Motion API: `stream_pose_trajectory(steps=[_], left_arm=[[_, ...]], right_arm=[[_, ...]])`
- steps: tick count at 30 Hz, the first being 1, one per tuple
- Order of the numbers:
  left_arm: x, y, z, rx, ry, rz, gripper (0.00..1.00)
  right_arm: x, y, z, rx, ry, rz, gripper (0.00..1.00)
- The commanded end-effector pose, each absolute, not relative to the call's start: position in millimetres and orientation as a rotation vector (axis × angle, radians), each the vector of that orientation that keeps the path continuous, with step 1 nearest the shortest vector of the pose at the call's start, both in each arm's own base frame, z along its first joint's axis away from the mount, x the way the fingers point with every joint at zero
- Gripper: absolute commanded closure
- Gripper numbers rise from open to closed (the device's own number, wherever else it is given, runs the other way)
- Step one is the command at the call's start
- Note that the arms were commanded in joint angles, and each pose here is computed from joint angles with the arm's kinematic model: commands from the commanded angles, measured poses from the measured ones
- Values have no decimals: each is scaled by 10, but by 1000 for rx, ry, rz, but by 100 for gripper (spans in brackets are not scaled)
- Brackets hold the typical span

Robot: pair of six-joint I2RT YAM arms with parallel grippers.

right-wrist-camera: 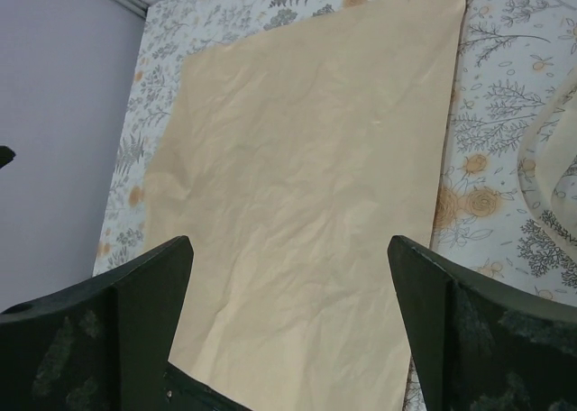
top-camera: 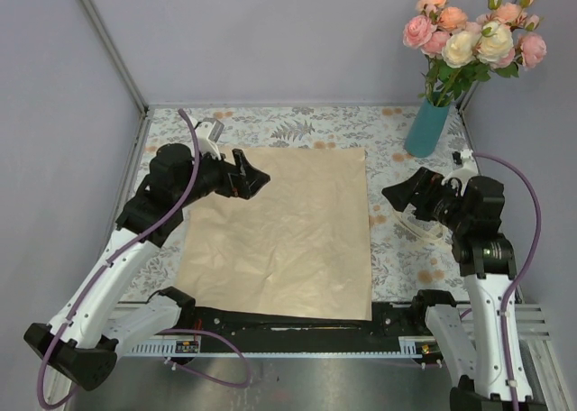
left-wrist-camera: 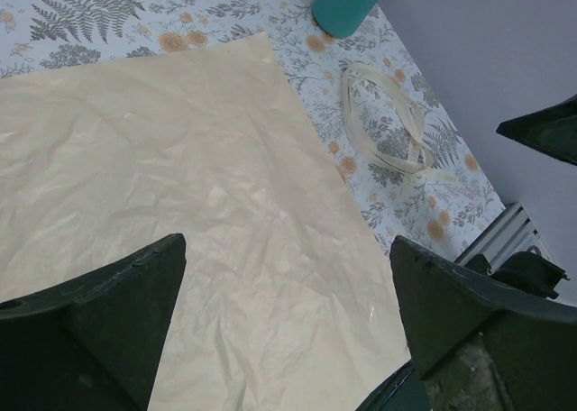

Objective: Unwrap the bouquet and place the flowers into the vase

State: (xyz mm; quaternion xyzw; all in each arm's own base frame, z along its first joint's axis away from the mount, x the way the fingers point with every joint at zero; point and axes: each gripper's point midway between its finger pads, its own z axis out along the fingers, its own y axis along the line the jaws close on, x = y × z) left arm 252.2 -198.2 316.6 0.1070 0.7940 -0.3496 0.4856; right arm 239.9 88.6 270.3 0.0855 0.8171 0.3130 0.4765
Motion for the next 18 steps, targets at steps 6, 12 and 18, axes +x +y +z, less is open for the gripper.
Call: stream_pose_trajectory(steps=[6,12,18], left_arm=[[2398,-2002,3441,290,1726,-906,1],[2438,-1948,3409,275,1729,-863,1],[2452,-1963,3383,277,1739,-864,1]], right_arm=[[2220,956,3104,95,1810,783,0],[2193,970,3244,71,1742,788,1],[2186,998,3291,63,1713,814,0]])
